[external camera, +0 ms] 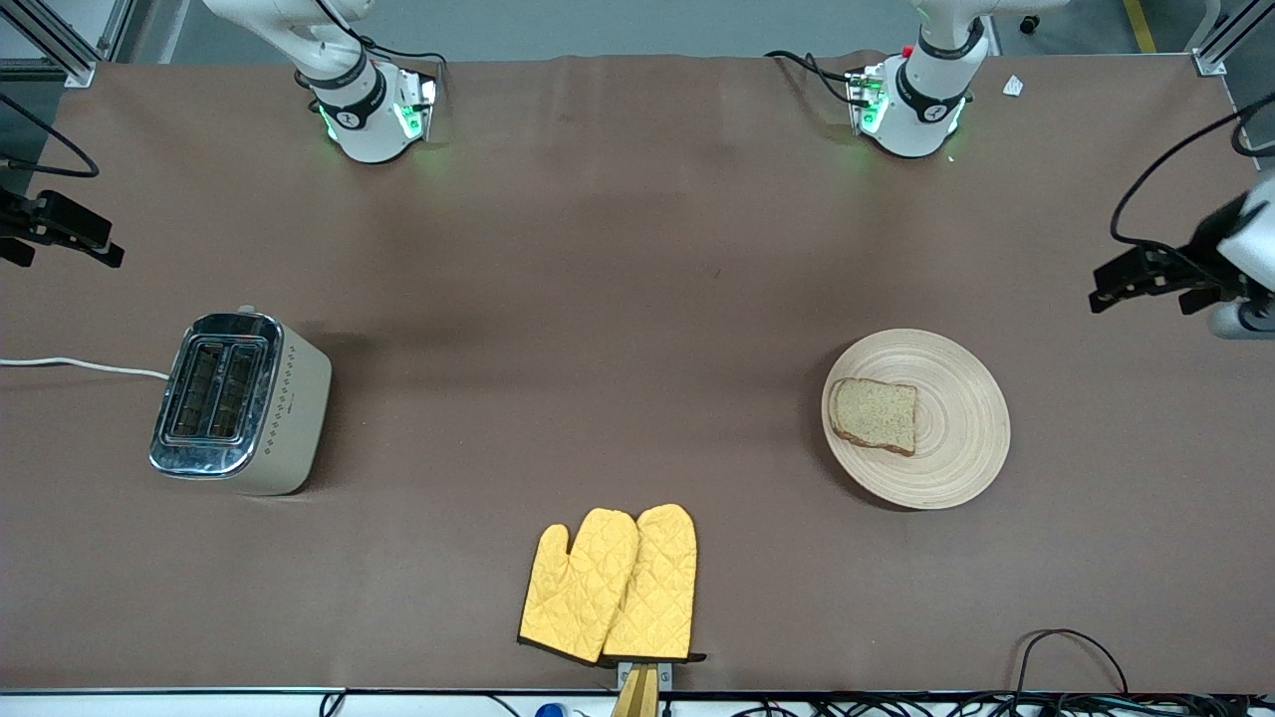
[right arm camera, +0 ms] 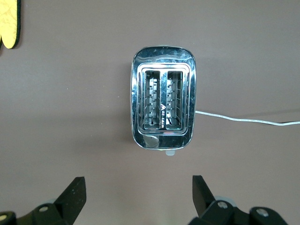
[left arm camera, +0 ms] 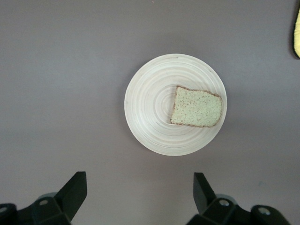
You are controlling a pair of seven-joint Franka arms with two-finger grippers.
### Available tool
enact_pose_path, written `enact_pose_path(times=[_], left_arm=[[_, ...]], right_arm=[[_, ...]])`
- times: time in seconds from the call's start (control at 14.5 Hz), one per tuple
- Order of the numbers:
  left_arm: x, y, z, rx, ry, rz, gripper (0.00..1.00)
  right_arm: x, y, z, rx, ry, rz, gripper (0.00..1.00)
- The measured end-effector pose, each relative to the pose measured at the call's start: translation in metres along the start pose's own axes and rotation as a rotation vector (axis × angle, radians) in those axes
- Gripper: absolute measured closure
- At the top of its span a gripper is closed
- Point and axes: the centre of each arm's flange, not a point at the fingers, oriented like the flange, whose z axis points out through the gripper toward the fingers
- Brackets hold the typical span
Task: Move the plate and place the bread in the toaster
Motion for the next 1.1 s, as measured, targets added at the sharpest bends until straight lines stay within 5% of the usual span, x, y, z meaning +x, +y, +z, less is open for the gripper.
enact_pose_path(times=[0.41,0.76,1.1], left_arm=[[0.027,-0.171,0.166,-0.402,-0.122,-0.075,0.0],[0.047,-0.179,0.318,-0.675,-0.179,-0.083,0.0],[0.057,-0.172,0.379,-0.737,-0.129,-0.045,0.0]], right_arm=[[0.0,0.0,0.0,0.0,0.001,0.0,0.0],[0.0,0.0,0.0,0.0,0.001,0.0,0.0],[0.0,-0.002,0.0,0.0,0.002,-0.003,0.0]])
